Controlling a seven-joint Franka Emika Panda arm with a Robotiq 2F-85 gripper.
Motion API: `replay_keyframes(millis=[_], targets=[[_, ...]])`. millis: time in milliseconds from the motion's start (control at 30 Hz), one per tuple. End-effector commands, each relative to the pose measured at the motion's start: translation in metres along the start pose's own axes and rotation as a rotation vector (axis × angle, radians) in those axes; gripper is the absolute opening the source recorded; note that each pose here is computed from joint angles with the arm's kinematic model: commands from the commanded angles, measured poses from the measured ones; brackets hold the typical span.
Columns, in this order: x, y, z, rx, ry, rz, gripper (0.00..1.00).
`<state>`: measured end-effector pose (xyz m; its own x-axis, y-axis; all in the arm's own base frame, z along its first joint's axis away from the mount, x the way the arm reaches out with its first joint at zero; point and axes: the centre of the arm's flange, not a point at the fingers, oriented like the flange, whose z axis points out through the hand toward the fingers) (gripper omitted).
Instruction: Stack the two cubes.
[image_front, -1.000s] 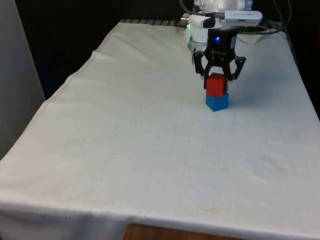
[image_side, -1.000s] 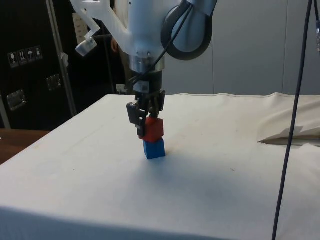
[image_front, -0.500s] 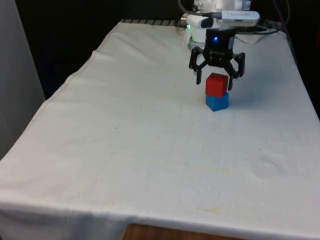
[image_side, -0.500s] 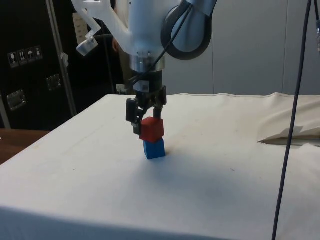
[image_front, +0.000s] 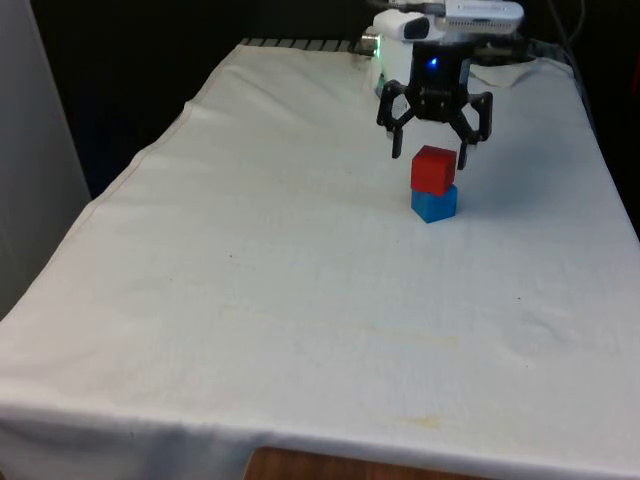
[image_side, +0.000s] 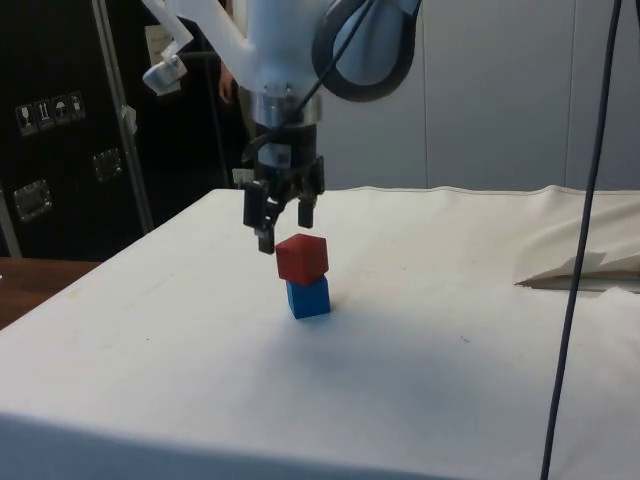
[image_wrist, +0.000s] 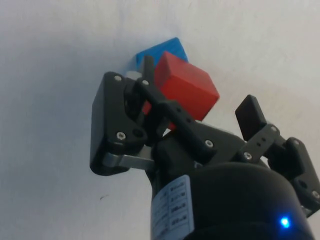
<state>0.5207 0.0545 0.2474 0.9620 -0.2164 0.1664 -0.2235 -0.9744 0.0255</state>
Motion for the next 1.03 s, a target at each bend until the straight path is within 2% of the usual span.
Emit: replay_keyframes(millis=[0,133,167,200,400,433,467,700,733,767,967,1000], targets=[[0.0,-0.002,-0.003,0.003,-0.005,-0.009,1.0],[0.005,-0.003,-0.011,0.0,-0.005,-0.028,1.0],[0.005,-0.001,-0.01,-0.004,0.003,-0.026,1.0],[0.006,-0.003,-0.014,0.0,-0.004,-0.032,1.0],[0.016,-0.004,-0.025,-0.005,-0.003,-0.072,1.0],[0.017,-0.003,-0.024,-0.012,0.004,-0.068,1.0],[0.017,-0.005,-0.027,-0.005,-0.002,-0.076,1.0],[0.026,-0.005,-0.037,-0.007,0.007,-0.127,1.0],[0.026,-0.004,-0.036,-0.013,0.016,-0.119,1.0],[0.027,-0.006,-0.039,-0.007,0.009,-0.132,1.0],[0.035,-0.008,-0.046,-0.012,0.011,-0.173,1.0],[0.036,-0.005,-0.046,-0.018,0.019,-0.168,1.0]])
